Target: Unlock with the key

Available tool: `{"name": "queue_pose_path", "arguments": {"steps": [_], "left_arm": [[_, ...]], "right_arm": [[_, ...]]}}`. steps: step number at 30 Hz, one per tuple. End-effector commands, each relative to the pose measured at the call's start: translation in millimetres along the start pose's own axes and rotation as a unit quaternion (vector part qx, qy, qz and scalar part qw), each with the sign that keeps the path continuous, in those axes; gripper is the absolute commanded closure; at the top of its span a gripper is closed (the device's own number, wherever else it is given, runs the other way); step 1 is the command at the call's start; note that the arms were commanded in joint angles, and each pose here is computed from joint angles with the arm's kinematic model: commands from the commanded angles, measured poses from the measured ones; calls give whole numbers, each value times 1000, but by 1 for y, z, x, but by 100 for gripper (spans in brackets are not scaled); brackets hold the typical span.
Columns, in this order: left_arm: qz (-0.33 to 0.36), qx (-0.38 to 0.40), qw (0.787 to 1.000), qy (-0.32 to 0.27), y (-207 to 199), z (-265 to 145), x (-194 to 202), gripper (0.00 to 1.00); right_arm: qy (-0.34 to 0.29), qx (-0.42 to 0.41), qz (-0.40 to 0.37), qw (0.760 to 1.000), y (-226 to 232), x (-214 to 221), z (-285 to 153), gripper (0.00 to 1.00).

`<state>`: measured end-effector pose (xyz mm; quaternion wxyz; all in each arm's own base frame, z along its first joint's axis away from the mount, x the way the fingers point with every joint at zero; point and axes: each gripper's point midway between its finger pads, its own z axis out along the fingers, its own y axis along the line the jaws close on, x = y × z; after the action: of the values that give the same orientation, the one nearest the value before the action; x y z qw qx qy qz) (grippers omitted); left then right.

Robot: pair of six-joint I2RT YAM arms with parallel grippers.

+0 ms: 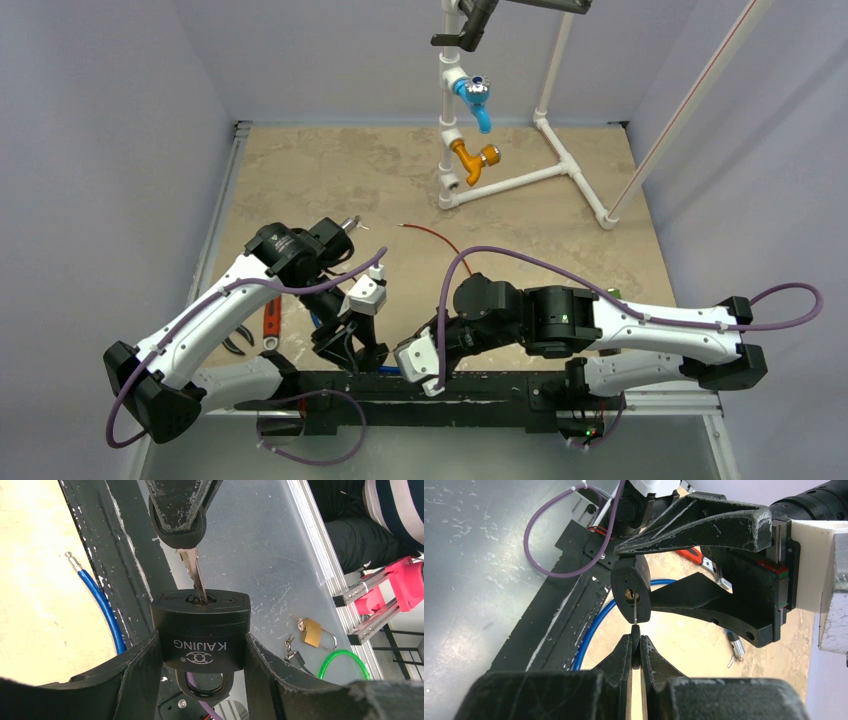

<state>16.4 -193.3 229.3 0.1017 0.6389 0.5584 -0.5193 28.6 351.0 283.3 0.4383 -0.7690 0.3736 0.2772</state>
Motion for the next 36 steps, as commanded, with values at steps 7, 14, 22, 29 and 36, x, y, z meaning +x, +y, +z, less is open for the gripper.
{"name": "queue_pose_path", "arguments": {"steps": [7, 14, 22, 29, 36], "left_arm": [[-31, 27, 999, -35, -25, -2, -13, 100], [-36, 21, 998, -37, -21, -3, -17, 100], [-39, 14, 998, -38, -17, -3, -20, 100], [-35, 3, 999, -36, -11, -3, -20, 100], [-33, -10, 999, -37, -7, -5, -23, 100]], "right_arm": [[-18, 13, 6, 1000, -3, -9, -4, 100], [-18, 6, 10, 1000, 0, -9, -2, 100], [-23, 1, 17, 1000, 2, -9, 4, 100], [-39, 4, 26, 999, 1, -15, 5, 100], [-40, -3, 35, 999, 6, -11, 13, 100]]}}
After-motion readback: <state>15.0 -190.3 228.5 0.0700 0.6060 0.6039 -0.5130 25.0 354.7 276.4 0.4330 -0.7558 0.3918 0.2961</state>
